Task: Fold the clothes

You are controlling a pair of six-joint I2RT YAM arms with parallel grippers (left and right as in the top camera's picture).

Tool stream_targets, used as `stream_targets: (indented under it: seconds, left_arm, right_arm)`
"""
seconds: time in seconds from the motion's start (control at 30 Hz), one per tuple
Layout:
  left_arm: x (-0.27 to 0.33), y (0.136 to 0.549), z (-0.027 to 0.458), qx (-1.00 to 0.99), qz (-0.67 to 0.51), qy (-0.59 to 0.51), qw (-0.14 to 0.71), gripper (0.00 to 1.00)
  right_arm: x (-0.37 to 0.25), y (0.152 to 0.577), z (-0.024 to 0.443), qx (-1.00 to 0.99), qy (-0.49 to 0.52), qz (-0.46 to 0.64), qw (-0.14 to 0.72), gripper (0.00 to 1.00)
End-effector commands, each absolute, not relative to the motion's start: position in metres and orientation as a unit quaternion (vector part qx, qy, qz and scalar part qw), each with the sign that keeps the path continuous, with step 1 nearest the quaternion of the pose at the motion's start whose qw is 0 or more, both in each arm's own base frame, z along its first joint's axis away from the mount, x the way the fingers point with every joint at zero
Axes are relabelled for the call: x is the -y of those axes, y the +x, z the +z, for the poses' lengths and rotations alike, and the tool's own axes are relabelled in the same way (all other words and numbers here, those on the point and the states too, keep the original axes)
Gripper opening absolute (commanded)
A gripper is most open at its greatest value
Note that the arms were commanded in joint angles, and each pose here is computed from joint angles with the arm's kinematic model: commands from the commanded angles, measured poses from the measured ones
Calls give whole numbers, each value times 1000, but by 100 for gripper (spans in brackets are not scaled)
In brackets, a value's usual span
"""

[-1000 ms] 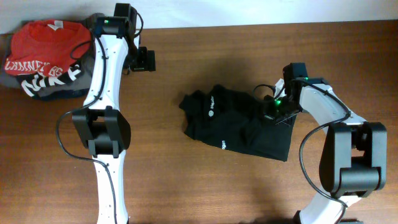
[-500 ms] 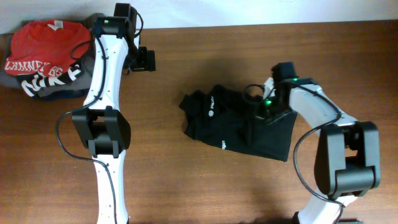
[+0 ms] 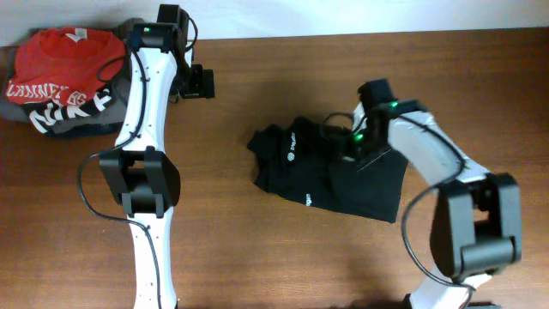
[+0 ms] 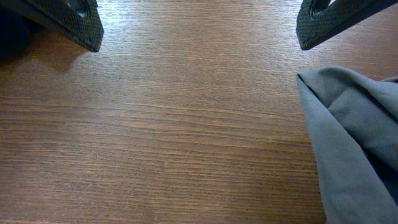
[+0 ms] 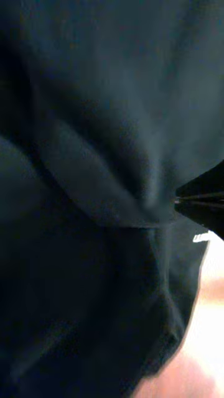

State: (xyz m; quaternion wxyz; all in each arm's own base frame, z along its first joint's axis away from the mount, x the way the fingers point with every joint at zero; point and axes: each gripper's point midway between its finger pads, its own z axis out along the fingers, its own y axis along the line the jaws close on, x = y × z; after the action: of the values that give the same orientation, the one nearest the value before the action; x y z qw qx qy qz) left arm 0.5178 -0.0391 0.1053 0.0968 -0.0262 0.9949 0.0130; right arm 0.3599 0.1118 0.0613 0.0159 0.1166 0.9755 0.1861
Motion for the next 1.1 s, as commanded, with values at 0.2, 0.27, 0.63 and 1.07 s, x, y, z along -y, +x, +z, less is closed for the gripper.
stream_targets:
  seconds: [0.2, 0.27, 0.63, 1.07]
  left_arm:
    - [41, 522, 126, -992, 5, -27, 123, 99]
    - [50, 523, 123, -992, -17, -8, 122, 99]
    - [117, 494, 70, -967, -214, 134, 27, 99]
    - [160, 445, 33, -911, -377, 141, -85, 99]
  right_arm:
    - [-48, 379, 135, -979, 127, 121, 101, 78]
    - [-24, 373, 131, -981, 149, 83, 91, 99]
    - [2, 363, 129, -977, 185, 76, 72, 99]
    - [4, 363, 128, -977, 186, 69, 74, 99]
